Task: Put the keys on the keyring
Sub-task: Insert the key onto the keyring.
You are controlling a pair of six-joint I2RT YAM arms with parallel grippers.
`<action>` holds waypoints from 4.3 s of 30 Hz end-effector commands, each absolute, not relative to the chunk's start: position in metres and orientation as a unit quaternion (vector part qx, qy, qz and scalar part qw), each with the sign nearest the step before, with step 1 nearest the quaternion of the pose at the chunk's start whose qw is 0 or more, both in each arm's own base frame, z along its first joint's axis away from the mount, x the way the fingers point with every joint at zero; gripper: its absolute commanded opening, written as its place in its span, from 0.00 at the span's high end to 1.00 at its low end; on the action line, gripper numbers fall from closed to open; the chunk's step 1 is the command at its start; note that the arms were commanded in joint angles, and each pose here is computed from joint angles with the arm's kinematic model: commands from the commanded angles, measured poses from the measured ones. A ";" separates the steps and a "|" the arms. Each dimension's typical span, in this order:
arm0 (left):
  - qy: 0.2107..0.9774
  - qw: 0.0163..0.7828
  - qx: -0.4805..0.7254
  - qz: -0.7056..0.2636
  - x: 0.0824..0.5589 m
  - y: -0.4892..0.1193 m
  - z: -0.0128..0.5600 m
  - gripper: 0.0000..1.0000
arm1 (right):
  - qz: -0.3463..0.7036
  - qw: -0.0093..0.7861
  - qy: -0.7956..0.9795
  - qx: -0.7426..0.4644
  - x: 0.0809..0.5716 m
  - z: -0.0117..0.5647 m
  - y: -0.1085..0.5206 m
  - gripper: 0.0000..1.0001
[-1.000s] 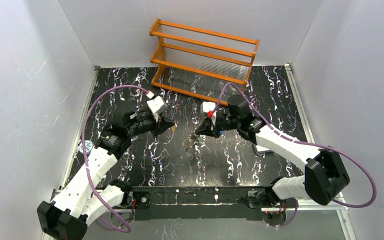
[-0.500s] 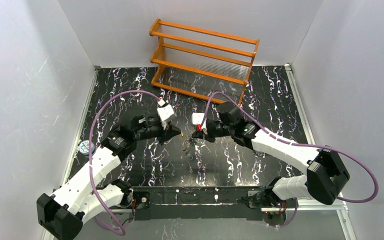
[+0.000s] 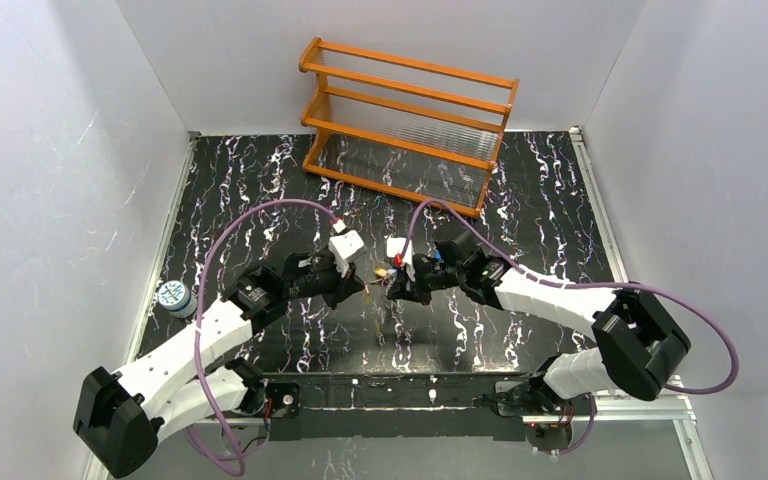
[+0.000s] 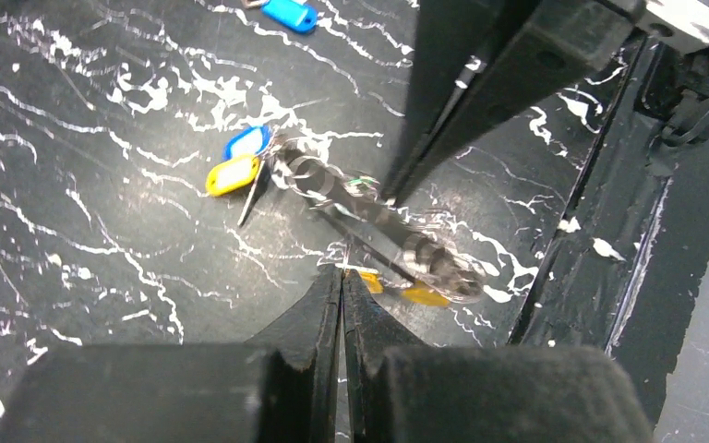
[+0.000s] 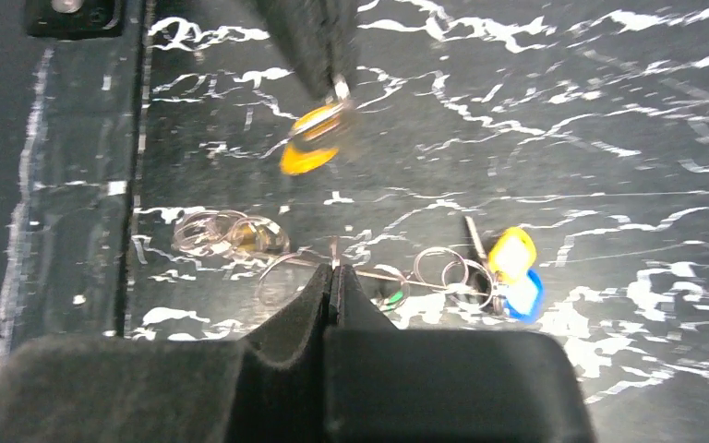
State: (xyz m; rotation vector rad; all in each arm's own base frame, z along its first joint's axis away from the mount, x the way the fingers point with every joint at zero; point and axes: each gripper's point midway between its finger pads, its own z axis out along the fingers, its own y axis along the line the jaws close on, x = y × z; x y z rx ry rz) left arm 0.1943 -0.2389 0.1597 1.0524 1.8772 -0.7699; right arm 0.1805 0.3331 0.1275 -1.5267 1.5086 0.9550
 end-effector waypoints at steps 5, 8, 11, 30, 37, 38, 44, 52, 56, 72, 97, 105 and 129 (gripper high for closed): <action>0.771 0.425 0.371 -0.294 0.195 -0.229 0.151 1.00 | 0.422 0.327 0.629 -0.565 0.158 0.097 0.330 0.99; 0.776 0.413 0.368 -0.304 0.191 -0.230 0.144 1.00 | 0.431 0.318 0.640 -0.551 0.158 0.096 0.334 0.99; 0.773 0.399 0.377 -0.318 0.185 -0.235 0.136 1.00 | 0.444 0.307 0.646 -0.540 0.158 0.097 0.339 0.99; 0.782 0.350 0.411 -0.311 0.163 -0.240 0.118 1.00 | 0.464 0.294 0.673 -0.496 0.168 0.104 0.354 0.99; 0.787 0.349 0.416 -0.293 0.167 -0.239 0.116 1.00 | 0.476 0.307 0.649 -0.508 0.163 0.116 0.355 0.99; 0.787 0.349 0.416 -0.293 0.168 -0.240 0.116 1.00 | 0.478 0.306 0.646 -0.511 0.162 0.116 0.355 0.99; 0.780 0.346 0.429 -0.296 0.168 -0.249 0.119 1.00 | 0.482 0.301 0.636 -0.523 0.158 0.116 0.354 0.99; 0.763 0.345 0.451 -0.308 0.160 -0.255 0.123 1.00 | 0.474 0.307 0.629 -0.534 0.161 0.120 0.354 0.99; 0.764 0.344 0.455 -0.302 0.161 -0.255 0.120 1.00 | 0.476 0.311 0.621 -0.539 0.159 0.123 0.354 0.99; 0.764 0.383 0.403 -0.327 0.173 -0.267 0.128 1.00 | 0.486 0.321 0.595 -0.554 0.149 0.125 0.349 0.99; 0.811 0.369 0.335 -0.307 0.176 -0.253 0.115 1.00 | 0.480 0.335 0.589 -0.557 0.150 0.130 0.348 0.99; 0.825 0.357 0.309 -0.311 0.172 -0.249 0.108 1.00 | 0.482 0.342 0.583 -0.557 0.151 0.134 0.349 0.99; 0.807 0.370 0.303 -0.348 0.163 -0.252 0.121 1.00 | 0.480 0.376 0.566 -0.556 0.151 0.146 0.346 0.99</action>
